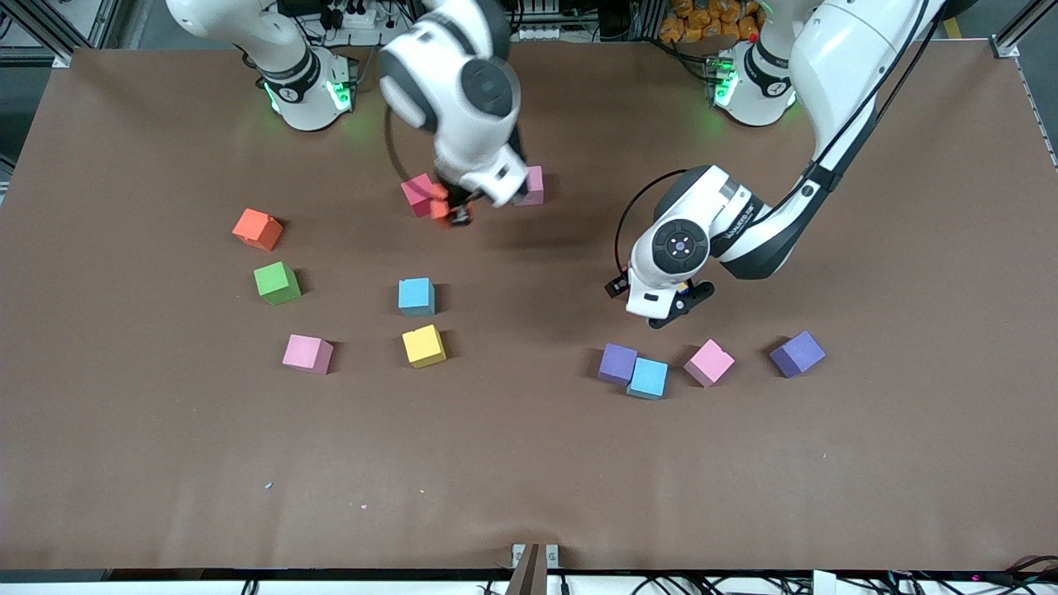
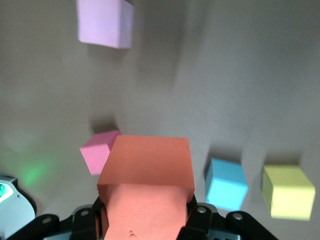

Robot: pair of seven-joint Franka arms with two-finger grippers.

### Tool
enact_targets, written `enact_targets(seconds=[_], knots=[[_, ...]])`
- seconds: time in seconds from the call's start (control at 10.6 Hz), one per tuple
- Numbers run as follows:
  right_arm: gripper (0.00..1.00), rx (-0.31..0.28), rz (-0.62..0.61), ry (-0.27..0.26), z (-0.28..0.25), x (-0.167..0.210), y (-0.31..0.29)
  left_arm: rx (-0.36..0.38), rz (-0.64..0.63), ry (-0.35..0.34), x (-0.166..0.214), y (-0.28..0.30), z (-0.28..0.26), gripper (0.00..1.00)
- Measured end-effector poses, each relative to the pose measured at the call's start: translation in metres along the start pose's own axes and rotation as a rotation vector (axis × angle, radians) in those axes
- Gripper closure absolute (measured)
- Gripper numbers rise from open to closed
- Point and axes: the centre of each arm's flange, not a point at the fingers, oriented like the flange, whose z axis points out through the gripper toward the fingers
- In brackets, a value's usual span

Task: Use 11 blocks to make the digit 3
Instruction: 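Place the orange block with the right gripper while the left gripper grasps red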

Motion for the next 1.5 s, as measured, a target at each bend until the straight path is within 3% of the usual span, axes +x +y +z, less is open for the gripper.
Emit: enact_targets(seconds=[0.19,0.47,0.85,1.03,1.13,1.5], knots=[[0.41,-0.027,-0.073,-0.013,0.023,0.044,-0.034,0.021,0.003,0.009,0.005,-0.014,0.02,0.0],[0.41,-0.049,-0.091,-0.004,0.078,0.063,-0.058,0.036,0.015,0.021,0.007,-0.021,0.031,0.0],[0.41,-0.041,0.062,-0.03,0.115,0.08,-0.092,0.005,0.02,0.016,0.005,-0.018,0.04,0.01],[0.41,-0.053,0.086,-0.026,0.123,0.092,-0.104,0.001,-0.002,0.015,0.007,-0.018,0.041,0.29],[0.41,-0.058,0.085,-0.022,0.128,0.092,-0.105,-0.005,-0.031,0.016,0.009,-0.018,0.039,0.37],[0.41,-0.072,0.077,-0.032,0.136,0.092,-0.101,-0.034,-0.179,0.019,0.027,-0.024,0.025,0.4]])
